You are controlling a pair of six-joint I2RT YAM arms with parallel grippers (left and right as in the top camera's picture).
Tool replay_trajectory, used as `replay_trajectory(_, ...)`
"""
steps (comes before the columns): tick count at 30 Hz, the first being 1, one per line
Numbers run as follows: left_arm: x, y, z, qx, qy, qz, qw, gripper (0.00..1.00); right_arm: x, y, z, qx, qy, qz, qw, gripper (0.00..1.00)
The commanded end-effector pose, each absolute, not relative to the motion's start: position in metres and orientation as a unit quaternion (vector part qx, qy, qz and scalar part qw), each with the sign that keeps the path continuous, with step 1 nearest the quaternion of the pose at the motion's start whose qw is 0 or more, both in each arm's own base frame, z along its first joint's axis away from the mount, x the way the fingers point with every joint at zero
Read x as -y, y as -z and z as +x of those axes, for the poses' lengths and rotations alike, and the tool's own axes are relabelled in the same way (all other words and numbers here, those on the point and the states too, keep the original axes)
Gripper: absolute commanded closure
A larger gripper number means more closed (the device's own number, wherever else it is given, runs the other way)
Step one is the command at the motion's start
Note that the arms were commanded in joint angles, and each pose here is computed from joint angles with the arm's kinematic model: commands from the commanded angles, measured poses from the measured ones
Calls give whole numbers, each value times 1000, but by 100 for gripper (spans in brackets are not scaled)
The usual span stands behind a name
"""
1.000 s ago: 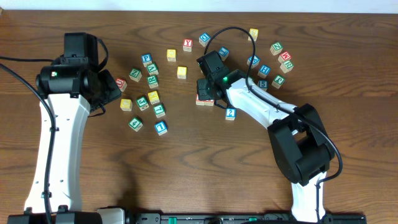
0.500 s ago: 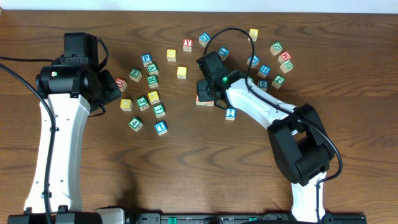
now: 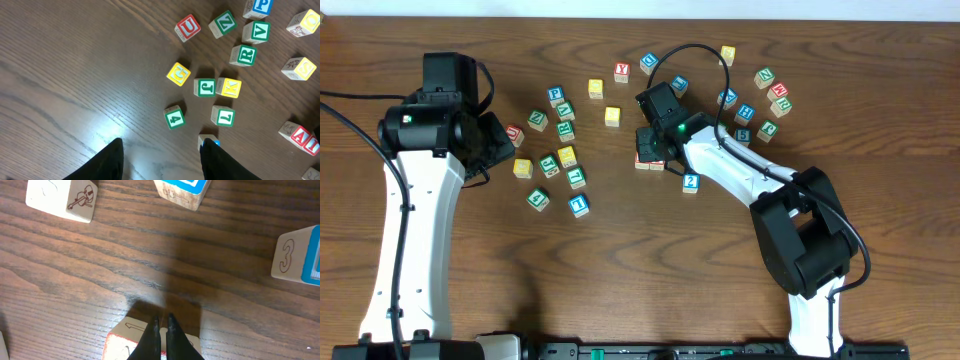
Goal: Spell out AI2
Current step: 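Adjust the I block beside the A block, open and lift the right gripper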
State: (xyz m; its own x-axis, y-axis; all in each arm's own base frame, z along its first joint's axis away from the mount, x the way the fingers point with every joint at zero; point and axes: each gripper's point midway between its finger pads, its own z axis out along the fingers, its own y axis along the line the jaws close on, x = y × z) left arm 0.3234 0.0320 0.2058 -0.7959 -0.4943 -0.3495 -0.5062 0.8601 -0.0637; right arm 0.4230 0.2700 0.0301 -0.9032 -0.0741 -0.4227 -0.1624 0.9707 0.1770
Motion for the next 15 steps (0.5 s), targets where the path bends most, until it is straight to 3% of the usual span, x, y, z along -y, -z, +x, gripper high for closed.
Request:
replay_trajectory(1,-34,-208,322,-947,-20,-263,182,51,-269,-46,425,-966,-103,-49,230,99)
replay_trajectory(8,-34,-208,323,-947,-20,-264,183,51,-261,-60,432,-962,-87,-23,256,98)
replay_trajectory(15,-34,-208,323,-947,-20,-263,183,51,-242,-51,419,-972,-54,19,226,99)
